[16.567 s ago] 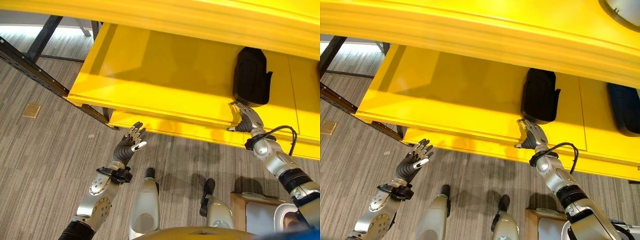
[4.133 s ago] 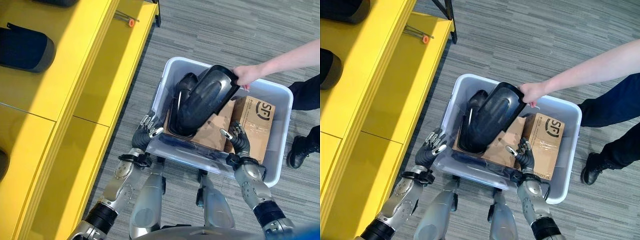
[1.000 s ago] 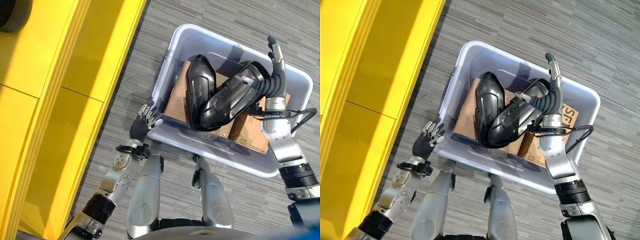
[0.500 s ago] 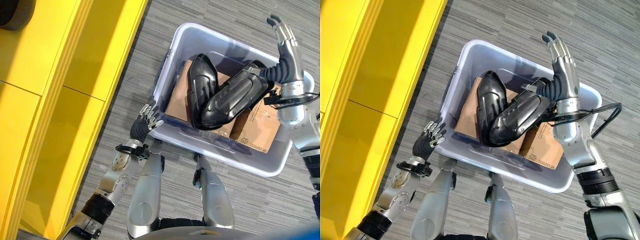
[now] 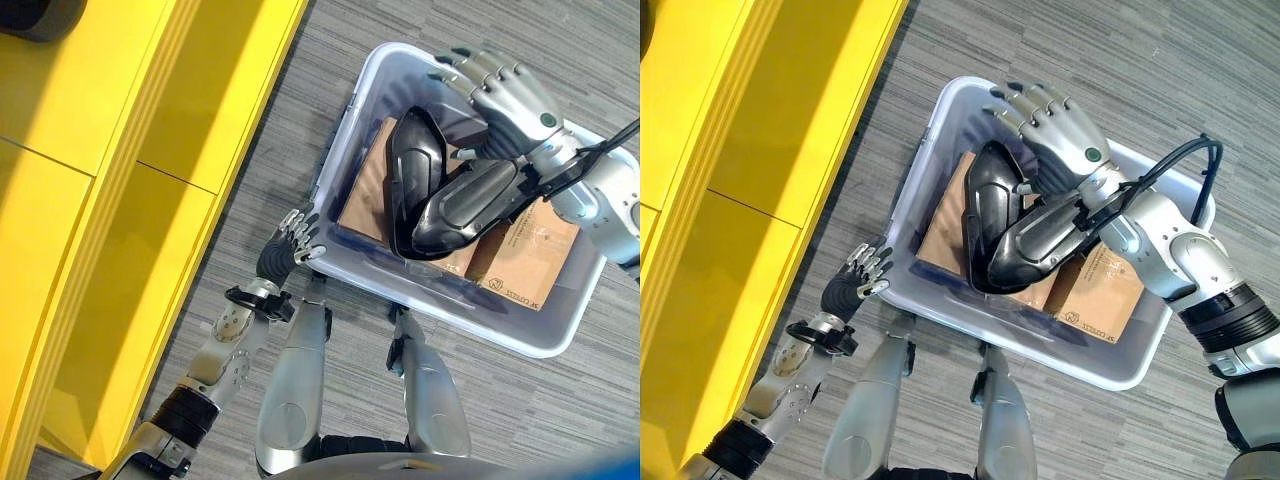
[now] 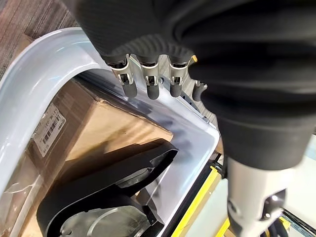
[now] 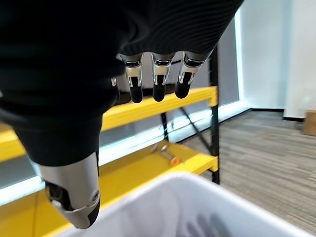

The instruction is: Move parts from the plastic box to the shelf.

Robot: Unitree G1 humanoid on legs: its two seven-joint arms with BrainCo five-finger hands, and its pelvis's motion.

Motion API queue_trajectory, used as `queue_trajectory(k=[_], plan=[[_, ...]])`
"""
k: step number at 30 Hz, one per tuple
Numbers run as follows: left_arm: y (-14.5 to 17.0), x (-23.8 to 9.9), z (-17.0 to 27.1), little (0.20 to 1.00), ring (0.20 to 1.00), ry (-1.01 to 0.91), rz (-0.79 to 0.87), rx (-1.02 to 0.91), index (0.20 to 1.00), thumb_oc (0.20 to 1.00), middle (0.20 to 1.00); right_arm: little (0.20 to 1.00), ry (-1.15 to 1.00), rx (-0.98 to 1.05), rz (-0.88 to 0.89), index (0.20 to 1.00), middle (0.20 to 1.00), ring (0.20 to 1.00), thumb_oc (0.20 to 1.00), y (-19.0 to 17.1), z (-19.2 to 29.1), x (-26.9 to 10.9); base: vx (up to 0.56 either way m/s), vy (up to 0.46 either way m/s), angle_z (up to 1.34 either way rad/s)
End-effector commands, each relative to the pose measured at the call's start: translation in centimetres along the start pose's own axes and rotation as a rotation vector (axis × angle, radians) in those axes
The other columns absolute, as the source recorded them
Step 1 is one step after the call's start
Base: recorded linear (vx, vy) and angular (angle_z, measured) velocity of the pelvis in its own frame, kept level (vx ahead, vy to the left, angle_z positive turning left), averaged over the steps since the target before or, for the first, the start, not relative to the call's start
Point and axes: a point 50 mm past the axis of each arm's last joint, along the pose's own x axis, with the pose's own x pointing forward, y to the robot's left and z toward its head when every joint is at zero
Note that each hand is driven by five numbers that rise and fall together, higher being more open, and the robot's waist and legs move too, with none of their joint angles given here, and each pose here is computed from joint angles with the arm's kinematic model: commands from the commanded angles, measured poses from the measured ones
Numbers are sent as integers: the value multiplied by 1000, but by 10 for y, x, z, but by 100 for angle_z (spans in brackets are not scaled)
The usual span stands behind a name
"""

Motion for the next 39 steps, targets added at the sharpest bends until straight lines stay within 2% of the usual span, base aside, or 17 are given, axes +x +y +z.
queue_trajectory(k=[1, 16, 21, 26, 39], plan=[[-14, -6, 3, 1000, 1000, -39, -79, 5, 1000, 1000, 1000, 1000, -65, -186, 10, 1000, 1000, 1000, 1000, -27, -9, 8, 0, 0, 0], [-14, -9, -2, 1000, 1000, 10, -120, 30, 1000, 1000, 1000, 1000, -248, -421, 215, 1000, 1000, 1000, 1000, -44, -1, 20, -1, 1, 2], [-14, -9, -2, 1000, 1000, 11, -122, 29, 1000, 1000, 1000, 1000, -249, -431, 223, 1000, 1000, 1000, 1000, -45, -2, 20, 0, 0, 0], [-14, -11, -5, 1000, 1000, 34, -138, 37, 1000, 1000, 1000, 1000, -270, -555, 363, 1000, 1000, 1000, 1000, -40, -13, 16, 0, 0, 0], [-14, -14, -6, 1000, 1000, 42, -147, 42, 1000, 1000, 1000, 1000, -189, -600, 458, 1000, 1000, 1000, 1000, -22, -36, 13, 1, 0, 0]])
